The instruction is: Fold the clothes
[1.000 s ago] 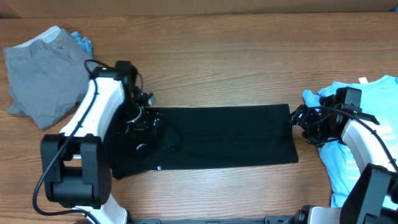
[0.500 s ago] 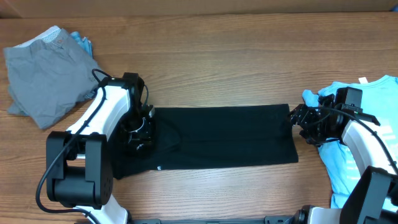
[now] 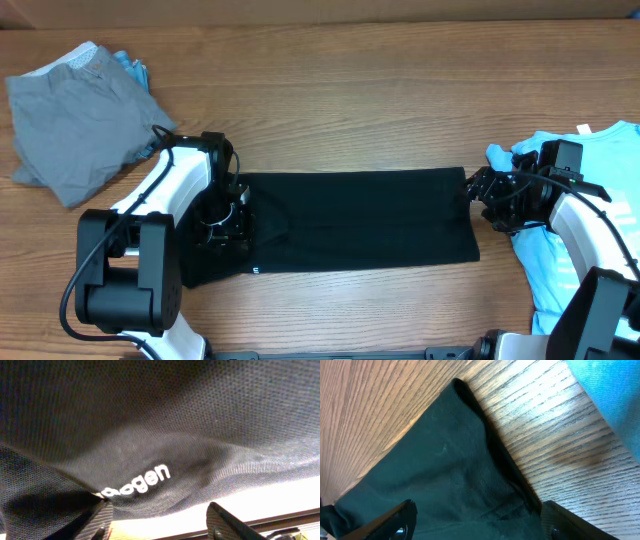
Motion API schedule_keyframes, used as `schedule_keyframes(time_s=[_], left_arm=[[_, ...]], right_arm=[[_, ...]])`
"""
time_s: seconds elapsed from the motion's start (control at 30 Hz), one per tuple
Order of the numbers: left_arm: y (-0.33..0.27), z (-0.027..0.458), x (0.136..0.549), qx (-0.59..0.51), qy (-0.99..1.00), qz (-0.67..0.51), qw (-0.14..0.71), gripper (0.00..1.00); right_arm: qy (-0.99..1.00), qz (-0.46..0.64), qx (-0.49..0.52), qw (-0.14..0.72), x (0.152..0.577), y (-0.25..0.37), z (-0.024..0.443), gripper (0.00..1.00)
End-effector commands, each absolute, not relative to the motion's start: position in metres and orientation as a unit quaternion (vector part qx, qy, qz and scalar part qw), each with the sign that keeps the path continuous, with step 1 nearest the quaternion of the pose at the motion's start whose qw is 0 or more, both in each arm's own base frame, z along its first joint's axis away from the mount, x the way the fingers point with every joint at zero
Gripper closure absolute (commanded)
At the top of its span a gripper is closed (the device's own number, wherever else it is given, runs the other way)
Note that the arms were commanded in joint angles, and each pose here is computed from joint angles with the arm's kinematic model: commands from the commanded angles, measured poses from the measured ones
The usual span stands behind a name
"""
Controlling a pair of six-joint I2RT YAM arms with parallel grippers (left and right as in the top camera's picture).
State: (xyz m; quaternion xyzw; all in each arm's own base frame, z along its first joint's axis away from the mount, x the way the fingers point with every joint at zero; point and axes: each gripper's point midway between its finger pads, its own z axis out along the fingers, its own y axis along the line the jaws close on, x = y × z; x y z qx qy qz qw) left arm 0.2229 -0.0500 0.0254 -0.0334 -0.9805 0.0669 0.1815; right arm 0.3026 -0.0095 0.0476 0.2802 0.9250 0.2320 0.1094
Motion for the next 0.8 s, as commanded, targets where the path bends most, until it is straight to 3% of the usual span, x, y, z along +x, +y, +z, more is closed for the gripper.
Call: schedule_keyframes(time_s=[0.0, 0.4, 0.67, 0.77], left_arm=[[-0.051, 0.03, 0.224, -0.023, -0.983, 0.071, 0.17, 0.34], [-0.047, 0.032, 0.218, -0.014, -0.981, 0.059, 0.184, 0.4], [-0.047, 0.029, 0.228, -0.014, -0.985, 0.059, 0.163, 0.62], [-0.043, 0.028, 0.227, -0.016, -0.985, 0.045, 0.166, 0.54]], right_arm=[[0.921, 0.243, 0.272, 0.135, 0.313, -0.009, 0.064, 0.17], [0.921, 0.243, 0.271, 0.135, 0.313, -0.009, 0.064, 0.17], [0.921, 0.243, 0.272, 0.135, 0.313, -0.009, 0.064, 0.17], [0.921, 0.243, 0.272, 0.135, 0.313, -0.009, 0.064, 0.17]])
